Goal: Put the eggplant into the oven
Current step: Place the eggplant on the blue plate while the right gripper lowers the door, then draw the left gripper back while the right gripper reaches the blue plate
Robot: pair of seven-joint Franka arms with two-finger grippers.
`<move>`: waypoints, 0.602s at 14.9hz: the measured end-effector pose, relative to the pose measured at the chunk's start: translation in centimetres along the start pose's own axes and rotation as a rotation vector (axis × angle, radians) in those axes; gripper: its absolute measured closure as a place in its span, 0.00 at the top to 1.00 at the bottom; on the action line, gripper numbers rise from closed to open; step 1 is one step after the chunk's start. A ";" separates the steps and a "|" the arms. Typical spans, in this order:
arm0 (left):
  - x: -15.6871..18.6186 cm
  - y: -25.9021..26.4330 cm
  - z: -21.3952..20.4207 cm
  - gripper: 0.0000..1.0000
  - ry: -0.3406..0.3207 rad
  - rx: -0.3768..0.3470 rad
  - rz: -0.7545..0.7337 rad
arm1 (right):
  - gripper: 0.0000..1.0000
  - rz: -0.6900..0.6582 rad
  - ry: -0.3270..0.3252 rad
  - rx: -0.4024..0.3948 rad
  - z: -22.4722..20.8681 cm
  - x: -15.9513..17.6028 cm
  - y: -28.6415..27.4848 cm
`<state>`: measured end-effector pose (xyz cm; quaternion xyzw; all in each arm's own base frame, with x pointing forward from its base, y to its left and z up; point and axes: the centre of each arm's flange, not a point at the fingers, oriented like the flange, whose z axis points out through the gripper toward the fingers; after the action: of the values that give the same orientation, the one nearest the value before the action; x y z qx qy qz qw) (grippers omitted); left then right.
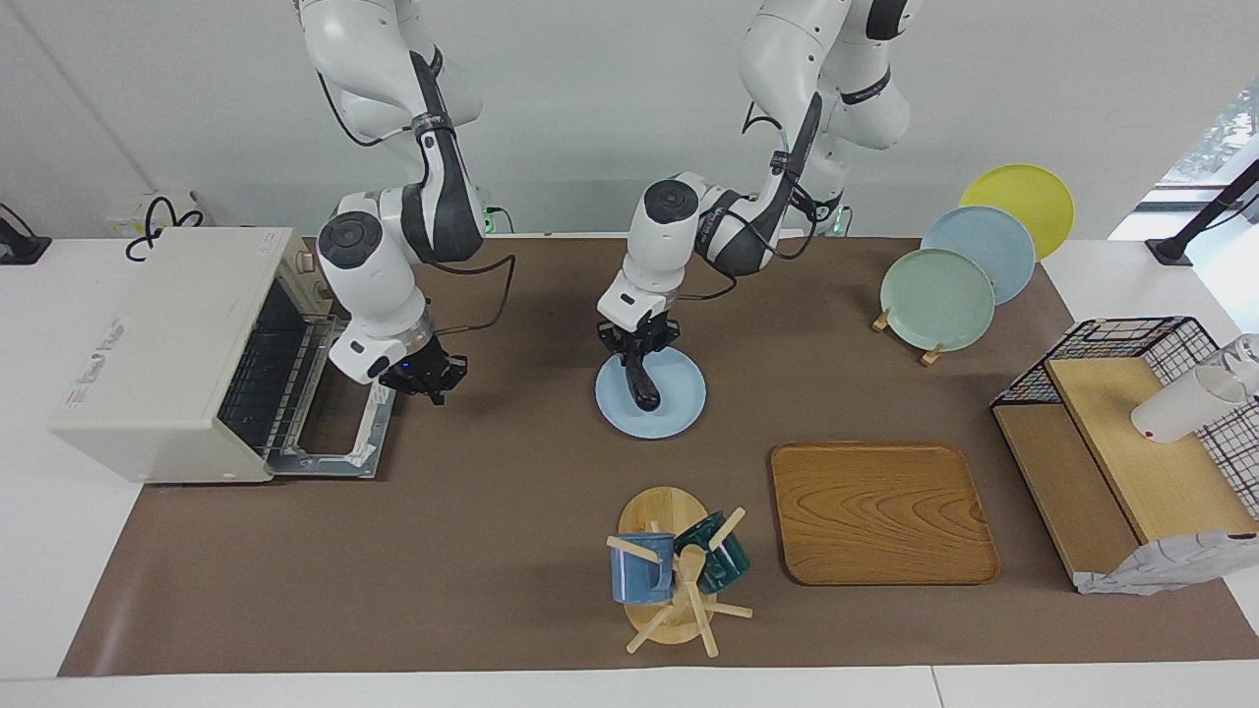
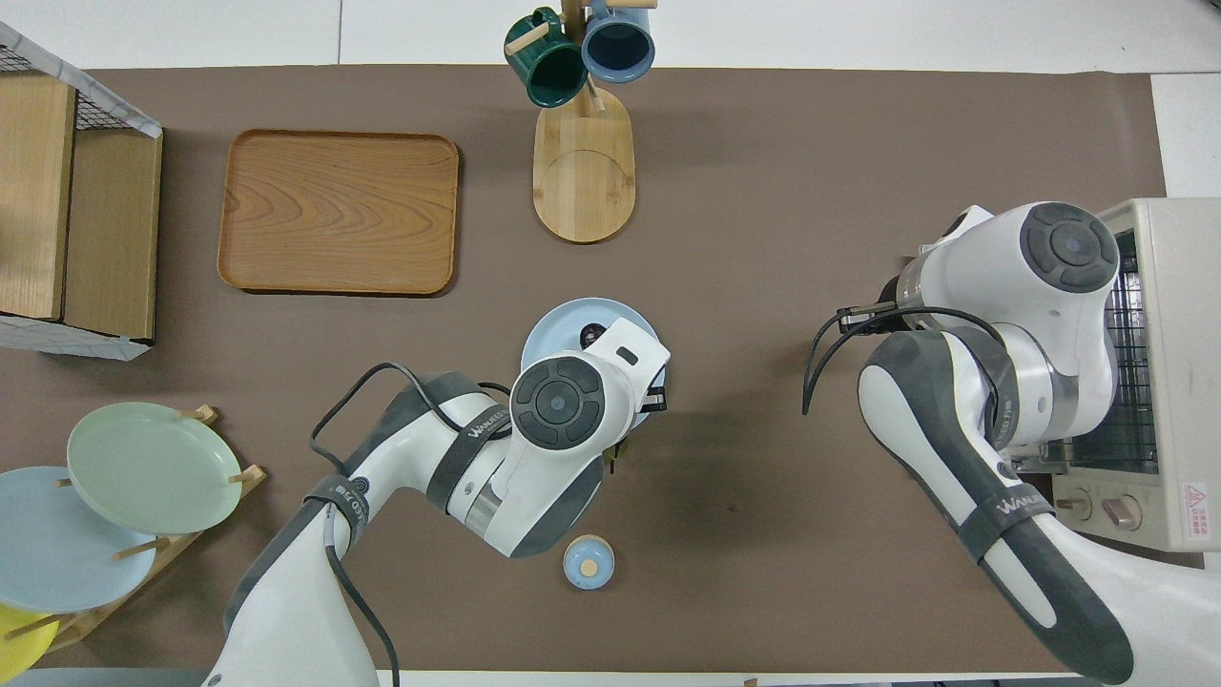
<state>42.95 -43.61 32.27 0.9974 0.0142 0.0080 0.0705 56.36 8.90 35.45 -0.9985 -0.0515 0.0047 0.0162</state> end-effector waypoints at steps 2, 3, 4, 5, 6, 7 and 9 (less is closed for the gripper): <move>0.4 -0.3 -0.1 0.25 0.003 -0.001 0.002 | 0.01 -0.031 -0.007 0.000 0.0 -0.2 -2.0; 0.5 -0.4 -0.1 0.25 0.004 -0.001 0.002 | 0.03 -0.040 -0.014 -0.001 0.0 -0.3 -3.1; 0.6 -0.5 -0.2 0.30 0.004 0.000 0.001 | 0.04 -0.046 -0.018 -0.001 -0.1 -0.4 -4.0; 0.8 -0.6 -0.2 0.40 0.005 0.000 -0.002 | 0.11 -0.051 -0.021 -0.001 -0.3 -0.3 -4.4; 1.2 -0.9 -0.4 0.52 0.006 0.002 -0.010 | 0.13 -0.054 -0.029 -0.001 -0.7 -0.2 -4.6; 1.9 -1.6 -0.9 0.63 0.005 0.005 -0.011 | 0.12 -0.058 -0.037 -0.001 -1.3 0.0 -4.9; 4.8 -4.4 -3.4 0.86 -0.015 0.024 -0.002 | 0.12 -0.075 -0.034 0.000 -2.6 0.4 -6.0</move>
<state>47.55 -38.64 35.05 0.9982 0.0146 0.0001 0.0589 56.22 14.82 38.27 -0.9957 -0.0891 0.0211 0.0153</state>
